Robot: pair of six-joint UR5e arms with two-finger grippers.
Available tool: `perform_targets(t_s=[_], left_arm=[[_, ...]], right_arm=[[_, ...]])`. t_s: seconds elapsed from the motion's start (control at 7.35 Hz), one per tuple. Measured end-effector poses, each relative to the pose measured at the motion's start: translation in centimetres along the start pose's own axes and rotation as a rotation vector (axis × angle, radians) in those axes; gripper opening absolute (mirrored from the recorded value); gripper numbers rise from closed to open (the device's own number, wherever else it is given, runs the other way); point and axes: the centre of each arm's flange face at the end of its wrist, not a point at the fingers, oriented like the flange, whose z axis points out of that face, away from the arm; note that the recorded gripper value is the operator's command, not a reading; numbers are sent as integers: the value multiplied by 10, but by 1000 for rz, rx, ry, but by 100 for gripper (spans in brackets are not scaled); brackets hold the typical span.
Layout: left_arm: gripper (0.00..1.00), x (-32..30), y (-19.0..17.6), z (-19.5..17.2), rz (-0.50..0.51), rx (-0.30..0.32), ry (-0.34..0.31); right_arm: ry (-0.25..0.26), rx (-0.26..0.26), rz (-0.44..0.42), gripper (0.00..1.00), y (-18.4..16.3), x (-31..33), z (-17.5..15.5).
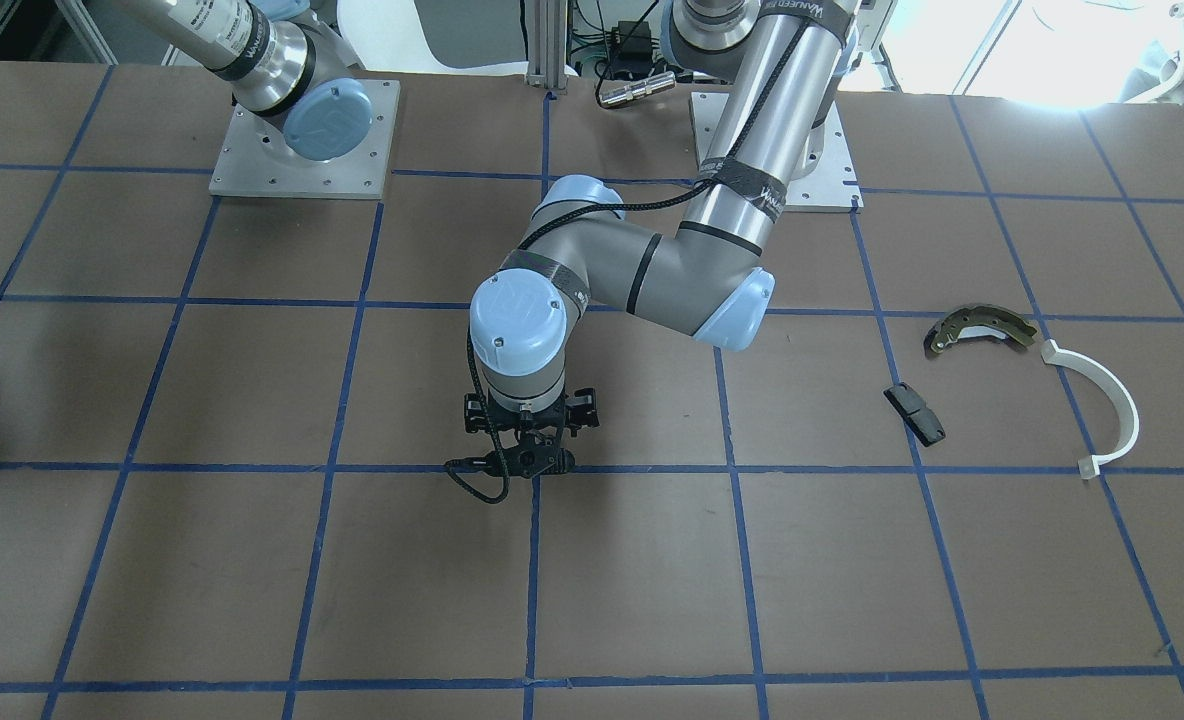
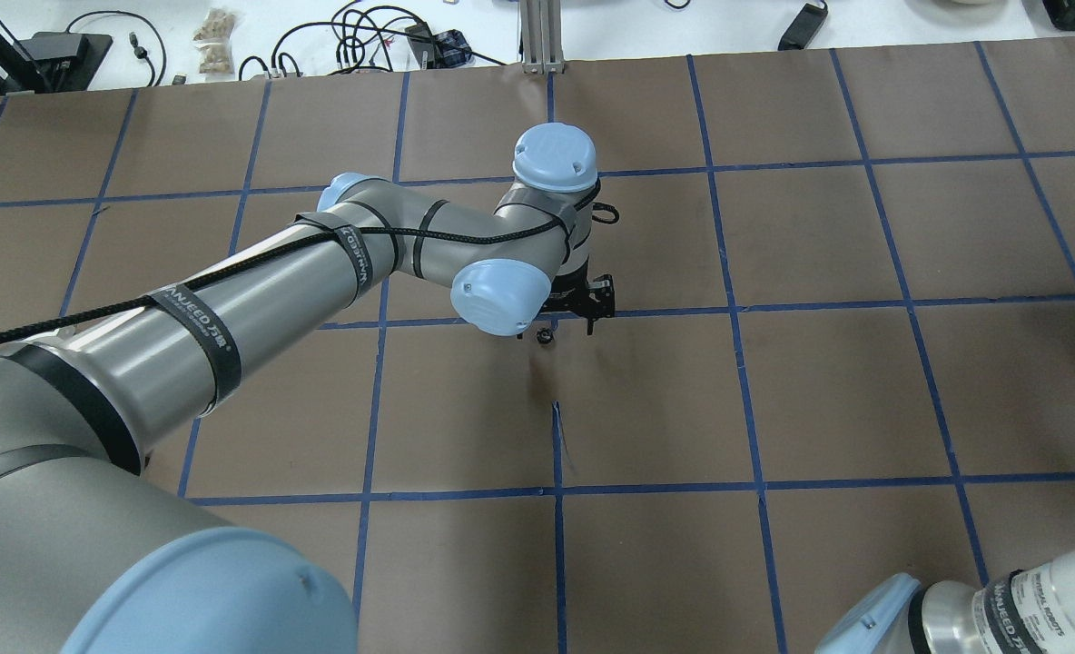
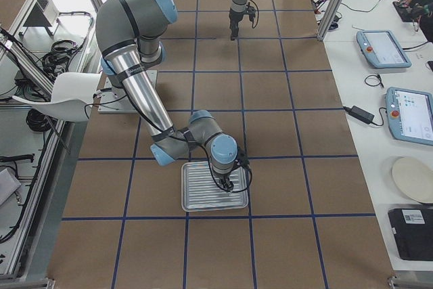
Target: Place bearing gear from tray to pile
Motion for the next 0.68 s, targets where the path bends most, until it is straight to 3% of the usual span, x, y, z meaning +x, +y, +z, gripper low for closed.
perform_targets(t_s=[0.14,0.41,0.54,0.68], left_arm=[[95,-2,0,3,-1,1,-6],[80,-6,0,9,-6,-6,-13],[65,-8,-1,11,-7,-5,-12],[41,-9,-3,12,-8,0,-9]], right_arm=[[-1,-1,0,40,1,1,1],[-1,-2,0,14,1,1,2],[0,-3,0,8,1,1,1],[2,-3,1,8,1,1,0]])
